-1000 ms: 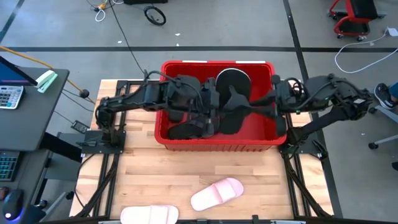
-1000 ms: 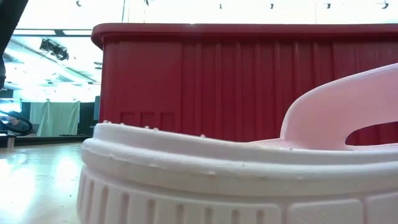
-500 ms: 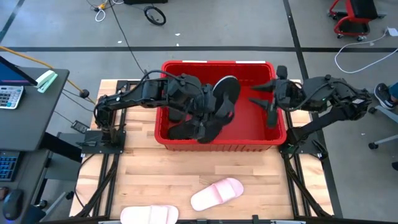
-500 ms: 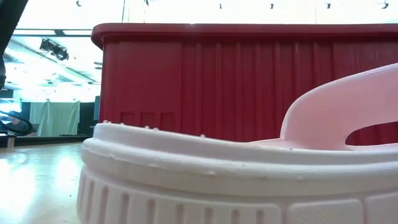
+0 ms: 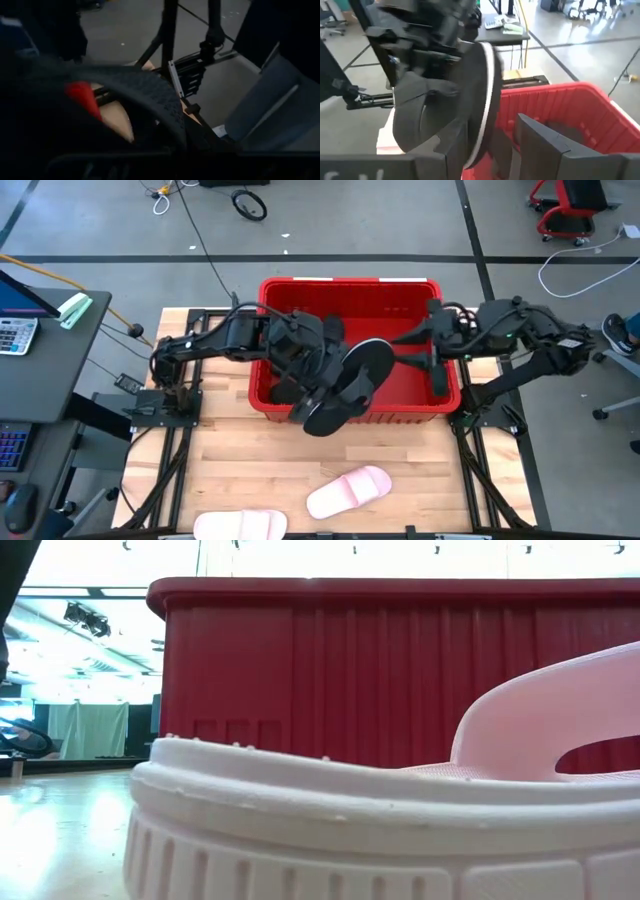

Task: Pick and place slides into bin
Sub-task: Put the black slipper into the red bin

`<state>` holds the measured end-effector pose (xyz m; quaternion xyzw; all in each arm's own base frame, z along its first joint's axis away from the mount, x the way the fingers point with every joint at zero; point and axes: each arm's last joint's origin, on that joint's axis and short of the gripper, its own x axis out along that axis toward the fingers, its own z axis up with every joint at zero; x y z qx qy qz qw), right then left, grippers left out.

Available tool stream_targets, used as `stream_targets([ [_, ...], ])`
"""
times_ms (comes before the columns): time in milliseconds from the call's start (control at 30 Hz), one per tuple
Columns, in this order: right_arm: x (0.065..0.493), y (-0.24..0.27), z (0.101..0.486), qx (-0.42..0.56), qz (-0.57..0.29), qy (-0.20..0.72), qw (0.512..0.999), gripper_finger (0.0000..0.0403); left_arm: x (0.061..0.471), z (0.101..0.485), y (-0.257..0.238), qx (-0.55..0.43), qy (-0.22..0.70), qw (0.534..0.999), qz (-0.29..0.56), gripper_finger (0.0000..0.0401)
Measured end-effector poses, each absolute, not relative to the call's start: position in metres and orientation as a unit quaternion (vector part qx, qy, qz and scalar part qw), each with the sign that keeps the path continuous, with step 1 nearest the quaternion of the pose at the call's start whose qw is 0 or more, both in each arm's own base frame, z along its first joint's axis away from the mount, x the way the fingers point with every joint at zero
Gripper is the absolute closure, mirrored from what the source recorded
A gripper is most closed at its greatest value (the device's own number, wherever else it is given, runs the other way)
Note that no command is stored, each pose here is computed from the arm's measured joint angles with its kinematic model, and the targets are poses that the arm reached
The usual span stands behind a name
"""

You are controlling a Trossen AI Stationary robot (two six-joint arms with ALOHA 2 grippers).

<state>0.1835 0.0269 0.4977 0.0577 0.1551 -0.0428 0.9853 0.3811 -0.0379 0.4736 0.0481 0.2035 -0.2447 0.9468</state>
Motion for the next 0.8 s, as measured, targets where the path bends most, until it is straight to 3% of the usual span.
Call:
stream_targets([
  [367,0.224,0.031,0.479,0.099,-0.015,0.206,0.973,0.0236,0.38,0.473,-0.047,0.056,0.206,0.942,-0.258,0.0397],
  [500,0.228,0.032,0.476,0.098,-0.014,0.212,0.972,0.0277,0.378,0.47,-0.047,0.04,0.228,0.94,-0.25,0.0397],
  [633,0.223,0.031,0.479,0.098,-0.013,0.206,0.974,0.0348,0.377,0.466,-0.044,0.008,0.26,0.944,-0.203,0.039],
  [800,0.212,0.028,0.484,0.101,-0.025,0.197,0.975,0.0349,0.378,0.465,-0.04,-0.022,0.273,0.954,-0.122,0.037],
])
